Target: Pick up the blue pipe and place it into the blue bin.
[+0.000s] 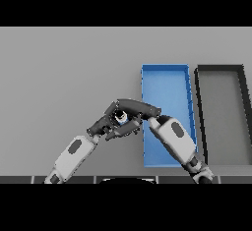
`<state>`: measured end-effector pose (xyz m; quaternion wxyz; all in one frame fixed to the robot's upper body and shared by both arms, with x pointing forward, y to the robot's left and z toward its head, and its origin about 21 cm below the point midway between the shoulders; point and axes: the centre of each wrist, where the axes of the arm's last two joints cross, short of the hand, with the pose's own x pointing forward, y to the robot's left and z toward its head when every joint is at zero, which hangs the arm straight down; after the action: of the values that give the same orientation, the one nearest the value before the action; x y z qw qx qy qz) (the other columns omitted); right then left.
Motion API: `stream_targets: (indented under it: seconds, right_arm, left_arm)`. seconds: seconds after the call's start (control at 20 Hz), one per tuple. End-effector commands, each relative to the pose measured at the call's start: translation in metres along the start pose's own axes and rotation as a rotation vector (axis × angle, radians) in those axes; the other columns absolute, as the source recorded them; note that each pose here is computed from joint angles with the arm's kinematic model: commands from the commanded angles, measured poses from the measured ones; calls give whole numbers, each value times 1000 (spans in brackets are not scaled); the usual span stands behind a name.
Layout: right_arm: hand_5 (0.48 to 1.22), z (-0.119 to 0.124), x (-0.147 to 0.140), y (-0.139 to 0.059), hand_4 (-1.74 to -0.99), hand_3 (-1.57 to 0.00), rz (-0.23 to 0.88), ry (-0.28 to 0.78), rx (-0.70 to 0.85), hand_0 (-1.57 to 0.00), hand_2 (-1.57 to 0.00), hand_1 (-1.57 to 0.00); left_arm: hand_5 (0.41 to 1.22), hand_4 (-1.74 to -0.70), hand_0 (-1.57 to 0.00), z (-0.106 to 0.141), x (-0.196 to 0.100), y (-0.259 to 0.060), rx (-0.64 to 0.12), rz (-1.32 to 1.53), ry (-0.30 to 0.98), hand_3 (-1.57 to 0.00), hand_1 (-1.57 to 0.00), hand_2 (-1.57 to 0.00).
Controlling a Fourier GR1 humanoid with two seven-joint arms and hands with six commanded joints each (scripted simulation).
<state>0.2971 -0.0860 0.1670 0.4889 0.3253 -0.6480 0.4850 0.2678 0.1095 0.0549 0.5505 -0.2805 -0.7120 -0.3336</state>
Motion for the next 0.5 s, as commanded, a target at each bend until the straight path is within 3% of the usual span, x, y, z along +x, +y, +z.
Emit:
stream_targets:
  seconds: [0.0,0.15,0.25,0.35,0.4,0.45]
  right_arm:
    - [891,3,-2,3,-1464,-1267,9,-26,-2,-1342,-1346,-1346]
    - [1052,6,-1,8,-1459,-1415,65,-33,-12,-1454,-1456,-1456]
    - [1113,10,-2,9,-1469,-1471,80,-37,-6,-1496,-1497,-1497]
    - [1152,9,-2,6,-1473,-1507,55,-25,-6,-1523,-1524,-1524]
    - [1166,9,-1,6,-1474,-1520,34,-33,3,-1533,-1533,-1533]
    - [1177,7,-1,9,-1477,-1530,39,-30,2,-1540,-1541,-1541]
  left_arm:
    - [1209,-1707,-1349,2,-1,-1,-8,10,-4,-527,-1340,-1333]
    - [1215,-1724,-1458,-1,-3,-2,-11,-18,-16,-591,-1453,-1449]
    - [1217,-1730,-1498,0,-2,-1,-25,-49,-3,-527,-1453,-1493]
    - [1219,-1734,-1499,-1,-3,-1,-24,-54,1,-505,-1356,-1521]
    - [1219,-1637,-1426,-1,-1,0,-37,-63,-11,-531,-1220,-1350]
    - [1219,-1544,-1407,1,-1,3,-50,-80,-6,-518,-1190,-1242]
